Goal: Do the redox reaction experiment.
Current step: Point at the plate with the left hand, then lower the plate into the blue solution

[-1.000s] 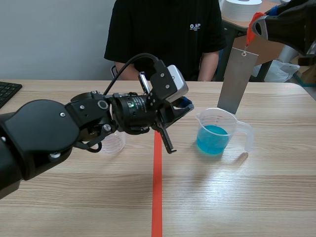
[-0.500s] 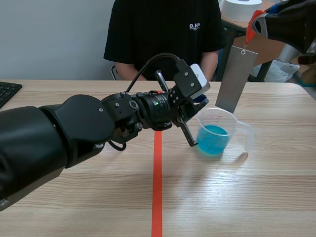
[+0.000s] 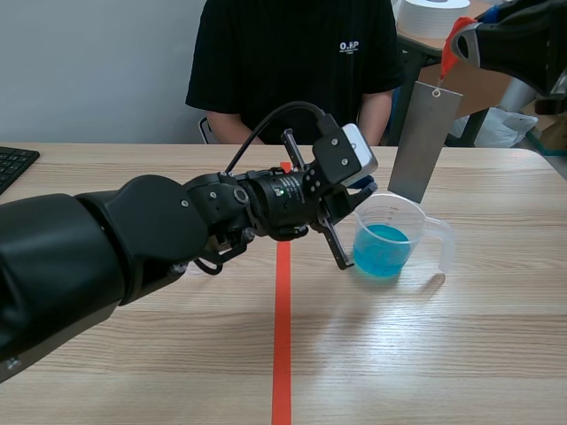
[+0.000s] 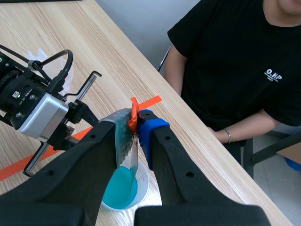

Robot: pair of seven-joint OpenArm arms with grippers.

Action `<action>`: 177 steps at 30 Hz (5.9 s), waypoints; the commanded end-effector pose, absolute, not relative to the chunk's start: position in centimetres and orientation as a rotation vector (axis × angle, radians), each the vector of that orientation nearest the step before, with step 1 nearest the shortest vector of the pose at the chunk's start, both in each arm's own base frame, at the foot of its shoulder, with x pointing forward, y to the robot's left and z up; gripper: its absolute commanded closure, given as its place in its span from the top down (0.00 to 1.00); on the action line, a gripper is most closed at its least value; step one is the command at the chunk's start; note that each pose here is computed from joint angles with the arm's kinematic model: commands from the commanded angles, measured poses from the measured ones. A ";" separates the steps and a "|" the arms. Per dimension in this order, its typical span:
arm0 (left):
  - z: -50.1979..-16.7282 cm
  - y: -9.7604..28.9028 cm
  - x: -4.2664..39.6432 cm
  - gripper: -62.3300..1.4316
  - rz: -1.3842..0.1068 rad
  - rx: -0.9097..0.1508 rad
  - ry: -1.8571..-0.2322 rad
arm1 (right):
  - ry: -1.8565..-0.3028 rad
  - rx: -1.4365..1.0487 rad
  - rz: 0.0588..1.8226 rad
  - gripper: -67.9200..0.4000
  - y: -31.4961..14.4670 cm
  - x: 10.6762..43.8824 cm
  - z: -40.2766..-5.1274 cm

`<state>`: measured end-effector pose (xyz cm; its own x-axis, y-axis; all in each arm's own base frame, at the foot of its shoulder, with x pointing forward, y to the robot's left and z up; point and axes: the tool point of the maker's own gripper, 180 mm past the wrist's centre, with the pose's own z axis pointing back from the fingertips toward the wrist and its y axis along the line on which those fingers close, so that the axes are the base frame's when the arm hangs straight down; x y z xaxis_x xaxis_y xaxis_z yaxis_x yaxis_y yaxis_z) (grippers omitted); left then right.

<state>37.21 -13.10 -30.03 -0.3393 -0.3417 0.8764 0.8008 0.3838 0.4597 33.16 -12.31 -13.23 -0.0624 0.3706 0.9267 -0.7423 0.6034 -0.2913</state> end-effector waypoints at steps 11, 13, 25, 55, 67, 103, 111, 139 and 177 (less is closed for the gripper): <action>-29.1 -14.4 37.9 0.10 -1.248 -0.394 -1.491 | -1.396 0.338 0.944 0.03 -12.5 33.4 -11.6; -29.1 -14.7 37.8 0.10 -1.251 -0.396 -1.487 | -1.396 0.338 0.944 0.03 -12.5 33.4 -11.6; -28.9 -15.0 37.9 0.10 -1.243 -0.385 -1.495 | -1.397 0.338 0.944 0.03 -12.5 33.4 -11.6; -28.9 -14.5 38.1 0.10 -1.237 -0.376 -1.508 | -1.397 0.338 0.944 0.03 -12.5 33.4 -11.6; -29.2 -6.1 37.0 0.10 -1.133 -0.347 -1.475 | -1.406 0.344 0.943 0.03 -12.5 33.4 -11.4; -37.8 21.8 10.7 0.10 -0.530 -0.016 -0.882 | -1.399 0.390 0.833 0.03 -14.6 34.9 -15.7; -39.5 21.4 6.6 0.10 -0.403 -0.011 -0.770 | -1.413 0.440 0.824 0.03 -13.7 34.7 -16.5; -40.2 21.6 5.4 0.10 -0.361 0.015 -0.719 | -1.449 0.521 0.770 0.03 -13.8 34.5 -14.8; -40.2 21.6 5.4 0.10 -0.361 0.014 -0.719 | -1.364 0.480 0.789 0.03 -12.4 34.7 -23.4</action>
<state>5.33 21.46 -40.49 0.6993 -0.3276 0.6353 0.3195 0.9383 0.1322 34.34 -12.22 -24.73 0.0504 0.2187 0.9745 -0.7348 0.6689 -0.1121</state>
